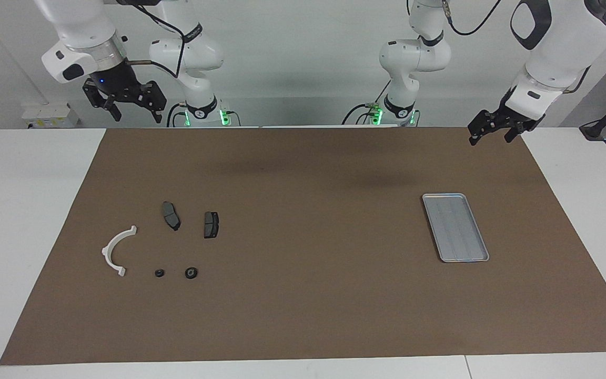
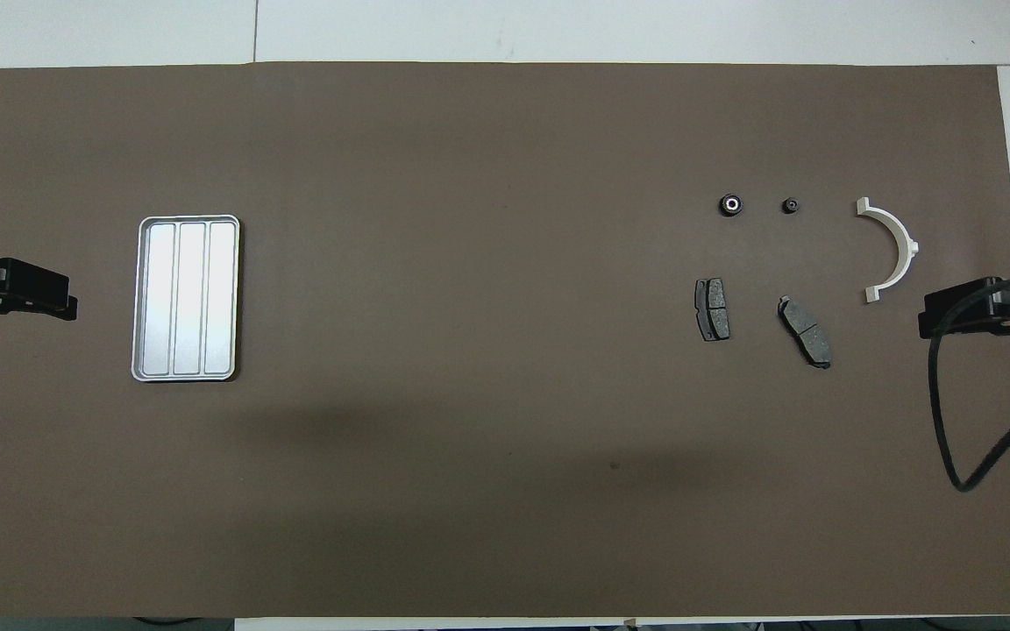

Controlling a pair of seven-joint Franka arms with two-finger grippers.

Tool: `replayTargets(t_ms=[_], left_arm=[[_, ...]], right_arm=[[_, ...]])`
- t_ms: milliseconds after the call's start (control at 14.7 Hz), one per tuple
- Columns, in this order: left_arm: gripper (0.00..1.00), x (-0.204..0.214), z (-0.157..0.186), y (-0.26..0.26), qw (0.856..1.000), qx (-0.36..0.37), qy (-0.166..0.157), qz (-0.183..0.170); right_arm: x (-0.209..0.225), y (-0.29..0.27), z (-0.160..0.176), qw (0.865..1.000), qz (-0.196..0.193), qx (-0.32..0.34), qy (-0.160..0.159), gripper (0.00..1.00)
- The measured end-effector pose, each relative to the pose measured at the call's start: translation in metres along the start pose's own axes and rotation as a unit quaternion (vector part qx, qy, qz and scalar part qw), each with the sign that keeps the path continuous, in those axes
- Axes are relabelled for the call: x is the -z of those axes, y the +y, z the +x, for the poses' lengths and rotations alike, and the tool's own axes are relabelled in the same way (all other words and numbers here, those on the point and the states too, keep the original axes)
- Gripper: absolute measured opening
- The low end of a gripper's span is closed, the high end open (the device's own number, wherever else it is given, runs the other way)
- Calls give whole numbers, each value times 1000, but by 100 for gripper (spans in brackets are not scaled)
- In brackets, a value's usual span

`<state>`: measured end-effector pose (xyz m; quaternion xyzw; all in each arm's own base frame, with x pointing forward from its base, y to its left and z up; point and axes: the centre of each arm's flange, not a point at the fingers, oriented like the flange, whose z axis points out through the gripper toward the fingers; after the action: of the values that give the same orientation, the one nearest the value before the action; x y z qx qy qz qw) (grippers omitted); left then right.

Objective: Pick bearing gear from pile to tray

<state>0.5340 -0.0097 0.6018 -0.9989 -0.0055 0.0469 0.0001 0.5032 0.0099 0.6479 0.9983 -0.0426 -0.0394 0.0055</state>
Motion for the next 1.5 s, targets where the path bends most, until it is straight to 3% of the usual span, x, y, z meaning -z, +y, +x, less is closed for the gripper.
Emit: replayTargets(t_ms=[409,682,955,1295,1500], left_arm=[[100,0,0,0,1000,0,0,0],[100,0,0,0,1000,0,0,0],[100,0,0,0,1000,0,0,0],[100,0,0,0,1000,0,0,0],[100,0,0,0,1000,0,0,0]], right_arm=[[1,6,1,1000,1,-6,2,100],[-13,5,15,999,5,-6,36,100],[-79,0,53,999,5,-4,41,100],[-194,-20,128,999,7,0,54,100],[-257,-47,155,998,11,-29,61,100]])
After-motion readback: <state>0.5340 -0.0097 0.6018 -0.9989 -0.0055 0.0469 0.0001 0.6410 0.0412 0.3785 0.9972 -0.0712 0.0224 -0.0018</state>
